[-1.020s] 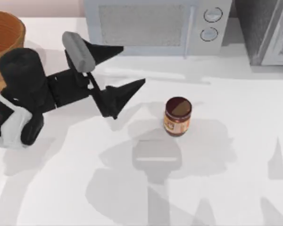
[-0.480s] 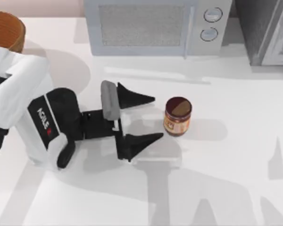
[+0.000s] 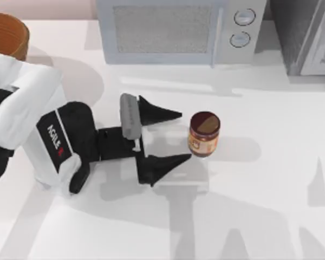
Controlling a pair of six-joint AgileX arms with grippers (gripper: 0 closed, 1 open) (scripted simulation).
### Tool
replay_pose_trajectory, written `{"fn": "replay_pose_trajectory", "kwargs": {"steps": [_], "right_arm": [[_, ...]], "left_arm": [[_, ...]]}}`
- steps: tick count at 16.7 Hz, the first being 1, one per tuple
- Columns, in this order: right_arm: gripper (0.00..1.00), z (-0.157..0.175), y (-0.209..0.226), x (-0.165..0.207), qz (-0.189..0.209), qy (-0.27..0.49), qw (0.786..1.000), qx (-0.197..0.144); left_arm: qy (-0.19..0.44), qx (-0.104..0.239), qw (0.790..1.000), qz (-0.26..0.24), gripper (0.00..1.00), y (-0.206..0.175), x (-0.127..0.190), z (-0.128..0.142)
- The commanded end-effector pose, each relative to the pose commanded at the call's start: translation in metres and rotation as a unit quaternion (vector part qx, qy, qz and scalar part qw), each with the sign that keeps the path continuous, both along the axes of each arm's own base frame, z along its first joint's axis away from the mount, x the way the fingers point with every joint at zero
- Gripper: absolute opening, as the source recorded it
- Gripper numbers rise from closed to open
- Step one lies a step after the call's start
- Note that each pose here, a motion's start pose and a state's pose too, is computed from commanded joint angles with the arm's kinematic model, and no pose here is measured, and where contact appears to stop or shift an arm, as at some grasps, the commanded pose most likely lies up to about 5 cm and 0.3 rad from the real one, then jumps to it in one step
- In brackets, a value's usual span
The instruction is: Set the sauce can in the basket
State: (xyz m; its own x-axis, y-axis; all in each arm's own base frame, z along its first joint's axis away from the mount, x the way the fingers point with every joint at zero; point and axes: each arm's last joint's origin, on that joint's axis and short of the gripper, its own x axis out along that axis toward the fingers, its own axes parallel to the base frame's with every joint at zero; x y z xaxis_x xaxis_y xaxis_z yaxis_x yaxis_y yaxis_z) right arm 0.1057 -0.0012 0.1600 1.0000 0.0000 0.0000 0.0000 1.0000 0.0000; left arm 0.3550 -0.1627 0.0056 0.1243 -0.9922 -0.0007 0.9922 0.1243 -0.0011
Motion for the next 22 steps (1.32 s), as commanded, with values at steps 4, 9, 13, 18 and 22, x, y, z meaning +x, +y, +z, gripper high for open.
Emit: {"fn": "replay_pose_trajectory", "kwargs": {"steps": [4,9,13,18,22], "right_arm": [[1.0,0.0,0.0,0.0,0.0,0.0,1.0,0.0],[1.0,0.0,0.0,0.0,0.0,0.0,1.0,0.0],[1.0,0.0,0.0,0.0,0.0,0.0,1.0,0.0],[1.0,0.0,0.0,0.0,0.0,0.0,1.0,0.0],[1.0,0.0,0.0,0.0,0.0,0.0,1.0,0.0]], "left_arm": [[-0.001,0.0,1.0,-0.001,1.0,-0.037,0.006,0.0],[-0.001,0.0,1.0,-0.001,1.0,-0.065,0.007,0.0],[-0.001,0.0,1.0,-0.001,0.85,-0.065,0.007,0.0],[-0.001,0.0,1.0,-0.001,0.47,-0.065,0.007,0.0],[-0.001,0.0,1.0,-0.001,0.17,-0.065,0.007,0.0]]}}
